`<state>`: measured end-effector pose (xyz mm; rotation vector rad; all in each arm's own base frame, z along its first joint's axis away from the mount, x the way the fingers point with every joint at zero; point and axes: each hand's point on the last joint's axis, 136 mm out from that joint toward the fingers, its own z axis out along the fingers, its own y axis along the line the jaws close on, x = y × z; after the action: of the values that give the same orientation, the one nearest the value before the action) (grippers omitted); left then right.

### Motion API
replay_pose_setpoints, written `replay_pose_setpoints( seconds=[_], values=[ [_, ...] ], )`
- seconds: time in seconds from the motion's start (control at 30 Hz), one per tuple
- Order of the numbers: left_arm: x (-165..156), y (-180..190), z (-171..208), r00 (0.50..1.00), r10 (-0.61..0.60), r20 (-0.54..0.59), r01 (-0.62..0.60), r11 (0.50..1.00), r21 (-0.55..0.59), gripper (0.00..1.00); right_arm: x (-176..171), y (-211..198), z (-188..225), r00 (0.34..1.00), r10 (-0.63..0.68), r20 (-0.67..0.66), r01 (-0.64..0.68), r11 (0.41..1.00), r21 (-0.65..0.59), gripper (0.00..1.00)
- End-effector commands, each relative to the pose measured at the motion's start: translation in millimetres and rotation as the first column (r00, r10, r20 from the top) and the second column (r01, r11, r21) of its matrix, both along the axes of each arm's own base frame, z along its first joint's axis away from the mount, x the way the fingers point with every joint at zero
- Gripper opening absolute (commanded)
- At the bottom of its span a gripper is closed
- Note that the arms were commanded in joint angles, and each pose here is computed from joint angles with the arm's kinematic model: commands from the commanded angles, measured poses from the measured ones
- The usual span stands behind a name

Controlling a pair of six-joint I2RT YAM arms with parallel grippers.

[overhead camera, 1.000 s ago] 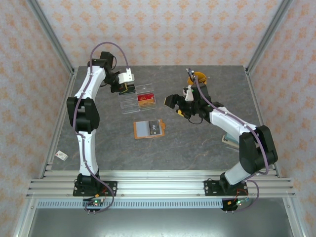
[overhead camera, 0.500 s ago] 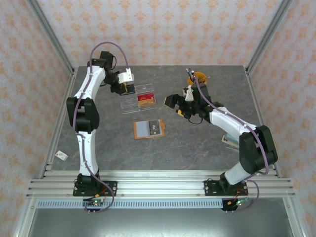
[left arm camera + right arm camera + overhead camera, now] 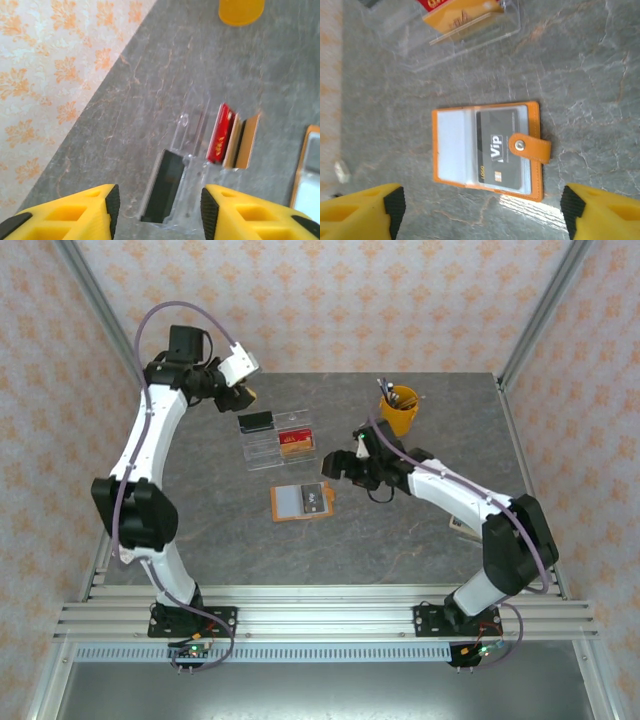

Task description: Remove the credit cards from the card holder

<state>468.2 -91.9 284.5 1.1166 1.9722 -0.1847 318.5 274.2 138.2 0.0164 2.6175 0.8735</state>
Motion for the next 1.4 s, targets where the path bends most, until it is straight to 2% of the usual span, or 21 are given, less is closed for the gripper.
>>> replay_pose_setpoints(
  seconds=[0.0, 0.07, 0.17, 0.3, 0.4, 0.47, 0.6, 0.67, 0.73, 0.83, 0.9, 1.03, 1.13, 1.37],
  values=[
    [-7, -21, -5, 0.991, 0.127, -0.05, -0.133, 0.978, -0.161, 0.5, -7, -3, -26, 0.999, -0.031, -0.017, 0.029, 0.991, -0.132, 0.76],
    [-17, -24, -16, 0.977, 0.194, -0.092, -0.209, 0.959, -0.19, 0.51, -14, 6, -37, 0.999, -0.02, -0.035, 0.015, 0.987, -0.157, 0.71],
    [-30, -23, -34, 0.929, 0.318, -0.189, -0.359, 0.896, -0.262, 0.51, -22, 16, -53, 0.998, -0.01, -0.058, -0.001, 0.982, -0.189, 0.65],
    [-48, -22, -70, 0.816, 0.425, -0.392, -0.553, 0.772, -0.314, 0.51, -25, 28, -66, 0.997, -0.001, -0.076, -0.015, 0.976, -0.215, 0.59],
    [-65, -30, -100, 0.704, 0.457, -0.543, -0.667, 0.688, -0.285, 0.51, -23, 35, -74, 0.996, -0.007, -0.089, -0.012, 0.976, -0.217, 0.55],
    [-78, -40, -118, 0.656, 0.454, -0.603, -0.691, 0.683, -0.237, 0.51, -20, 38, -77, 0.995, -0.015, -0.095, -0.006, 0.975, -0.221, 0.51],
    [-98, -50, -145, 0.554, 0.479, -0.681, -0.759, 0.626, -0.176, 0.52, -13, 39, -79, 0.996, -0.031, -0.086, 0.009, 0.969, -0.248, 0.48],
    [-108, -48, -154, 0.472, 0.501, -0.726, -0.803, 0.584, -0.119, 0.52, -10, 40, -80, 0.996, -0.031, -0.087, 0.008, 0.966, -0.257, 0.46],
    [-117, -53, -160, 0.414, 0.484, -0.771, -0.822, 0.563, -0.089, 0.52, -8, 42, -83, 0.995, -0.03, -0.092, 0.005, 0.964, -0.266, 0.44],
    [-131, -66, -170, 0.392, 0.469, -0.792, -0.825, 0.56, -0.077, 0.51, -4, 43, -87, 0.995, -0.031, -0.099, 0.001, 0.957, -0.29, 0.38],
    [-139, -69, -177, 0.362, 0.47, -0.805, -0.844, 0.533, -0.069, 0.49, -2, 41, -89, 0.995, -0.039, -0.094, 0.008, 0.951, -0.31, 0.35],
    [-146, -72, -183, 0.329, 0.454, -0.828, -0.872, 0.483, -0.081, 0.32, -1, 38, -94, 0.994, -0.047, -0.101, 0.01, 0.94, -0.341, 0.33],
    [-148, -81, -185, 0.32, 0.417, -0.851, -0.88, 0.465, -0.103, 0.28, -1, 37, -98, 0.993, -0.05, -0.112, 0.007, 0.936, -0.352, 0.33],
    [-149, -111, -195, 0.283, 0.301, -0.91, -0.872, 0.475, -0.114, 0.26, -3, 35, -107, 0.99, -0.052, -0.133, -0.001, 0.928, -0.372, 0.27]
  ],
)
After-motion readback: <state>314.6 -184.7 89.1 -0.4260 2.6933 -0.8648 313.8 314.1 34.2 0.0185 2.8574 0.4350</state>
